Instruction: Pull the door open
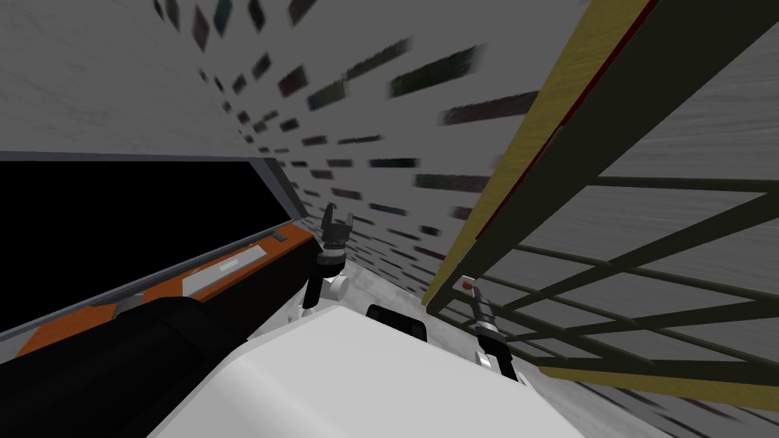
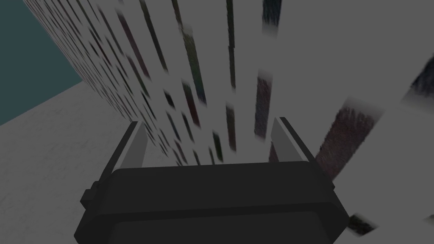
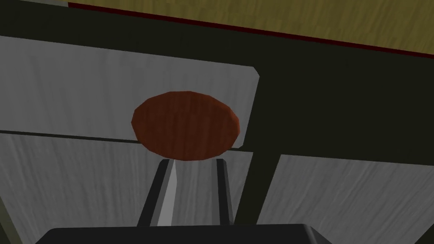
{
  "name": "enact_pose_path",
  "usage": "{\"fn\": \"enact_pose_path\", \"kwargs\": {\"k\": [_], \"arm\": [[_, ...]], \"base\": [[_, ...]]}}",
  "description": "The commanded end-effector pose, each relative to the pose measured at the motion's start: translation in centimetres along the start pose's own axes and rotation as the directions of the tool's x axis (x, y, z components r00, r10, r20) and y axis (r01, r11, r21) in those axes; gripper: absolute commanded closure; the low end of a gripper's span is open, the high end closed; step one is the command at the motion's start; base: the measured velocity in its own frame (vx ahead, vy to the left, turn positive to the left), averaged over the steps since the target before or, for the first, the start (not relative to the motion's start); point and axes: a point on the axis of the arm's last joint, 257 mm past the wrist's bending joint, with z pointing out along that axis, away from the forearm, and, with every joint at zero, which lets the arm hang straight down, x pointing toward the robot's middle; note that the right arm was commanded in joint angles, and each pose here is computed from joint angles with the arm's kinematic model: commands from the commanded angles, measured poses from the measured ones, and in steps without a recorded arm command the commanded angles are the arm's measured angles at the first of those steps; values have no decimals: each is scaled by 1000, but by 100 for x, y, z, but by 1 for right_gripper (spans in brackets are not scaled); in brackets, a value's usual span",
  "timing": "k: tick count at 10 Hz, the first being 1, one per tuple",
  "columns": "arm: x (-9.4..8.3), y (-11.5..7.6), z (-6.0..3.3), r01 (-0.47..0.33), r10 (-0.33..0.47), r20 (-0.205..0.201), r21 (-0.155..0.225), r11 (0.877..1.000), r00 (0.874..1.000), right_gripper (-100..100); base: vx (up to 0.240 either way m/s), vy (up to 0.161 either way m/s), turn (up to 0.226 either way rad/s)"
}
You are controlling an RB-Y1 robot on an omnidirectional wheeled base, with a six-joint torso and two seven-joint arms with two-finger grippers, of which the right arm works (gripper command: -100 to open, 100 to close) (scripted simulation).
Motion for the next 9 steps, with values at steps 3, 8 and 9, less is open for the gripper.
{"fn": "enact_pose_path", "kwargs": {"k": [3, 8, 9], "arm": [[143, 38, 58, -94, 93, -14, -11, 996, 996, 100], [137, 35, 81, -243, 243, -1, -10, 970, 970, 100], [135, 34, 88, -275, 275, 4, -10, 961, 961, 100]], "base": [[-26, -11, 28], [-38, -19, 57], [-51, -29, 84]]}}
